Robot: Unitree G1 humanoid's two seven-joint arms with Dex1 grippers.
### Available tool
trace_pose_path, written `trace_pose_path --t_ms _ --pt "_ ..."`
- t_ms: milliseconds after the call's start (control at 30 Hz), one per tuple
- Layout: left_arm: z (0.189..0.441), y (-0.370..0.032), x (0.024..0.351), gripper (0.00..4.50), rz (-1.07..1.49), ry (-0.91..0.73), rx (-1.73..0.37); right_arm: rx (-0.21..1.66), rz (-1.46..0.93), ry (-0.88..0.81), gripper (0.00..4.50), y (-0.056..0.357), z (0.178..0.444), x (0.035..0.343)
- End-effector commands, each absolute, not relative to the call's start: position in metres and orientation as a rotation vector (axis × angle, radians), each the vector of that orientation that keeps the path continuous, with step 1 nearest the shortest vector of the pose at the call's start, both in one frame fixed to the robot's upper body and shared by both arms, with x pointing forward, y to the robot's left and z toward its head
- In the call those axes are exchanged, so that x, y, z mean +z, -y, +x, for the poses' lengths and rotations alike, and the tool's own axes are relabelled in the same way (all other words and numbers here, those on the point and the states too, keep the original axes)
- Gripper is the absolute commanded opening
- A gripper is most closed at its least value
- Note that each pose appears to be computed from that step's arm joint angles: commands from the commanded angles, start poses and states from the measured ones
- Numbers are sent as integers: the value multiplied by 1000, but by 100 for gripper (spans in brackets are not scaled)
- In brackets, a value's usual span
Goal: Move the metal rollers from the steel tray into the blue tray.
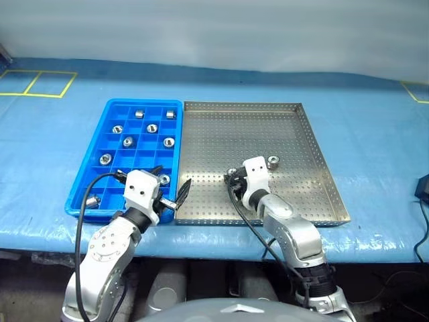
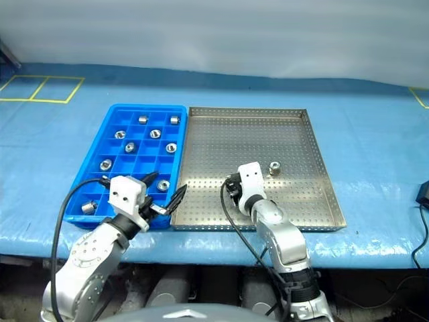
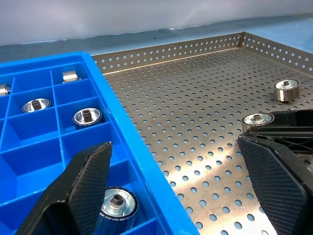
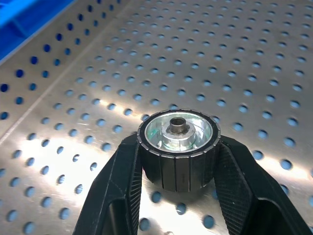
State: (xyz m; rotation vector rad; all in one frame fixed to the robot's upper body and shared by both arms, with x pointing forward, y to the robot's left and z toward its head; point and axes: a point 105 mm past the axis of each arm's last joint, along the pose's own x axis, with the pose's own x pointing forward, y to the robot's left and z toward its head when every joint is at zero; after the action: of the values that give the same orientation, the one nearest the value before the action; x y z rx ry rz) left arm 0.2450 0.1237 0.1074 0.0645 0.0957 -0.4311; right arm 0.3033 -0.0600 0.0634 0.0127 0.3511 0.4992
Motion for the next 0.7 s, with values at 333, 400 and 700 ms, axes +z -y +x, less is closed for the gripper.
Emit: trace_pose_path --t_ms 333,400,700 --pt "229 -144 132 450 92 10 -260 794 -67 -60 172 -28 338 153" --pt "225 -152 134 450 98 17 -202 836 -71 -54 172 -41 341 152" --pt "208 -166 133 450 101 9 -85 886 -68 -58 172 -58 353 143"
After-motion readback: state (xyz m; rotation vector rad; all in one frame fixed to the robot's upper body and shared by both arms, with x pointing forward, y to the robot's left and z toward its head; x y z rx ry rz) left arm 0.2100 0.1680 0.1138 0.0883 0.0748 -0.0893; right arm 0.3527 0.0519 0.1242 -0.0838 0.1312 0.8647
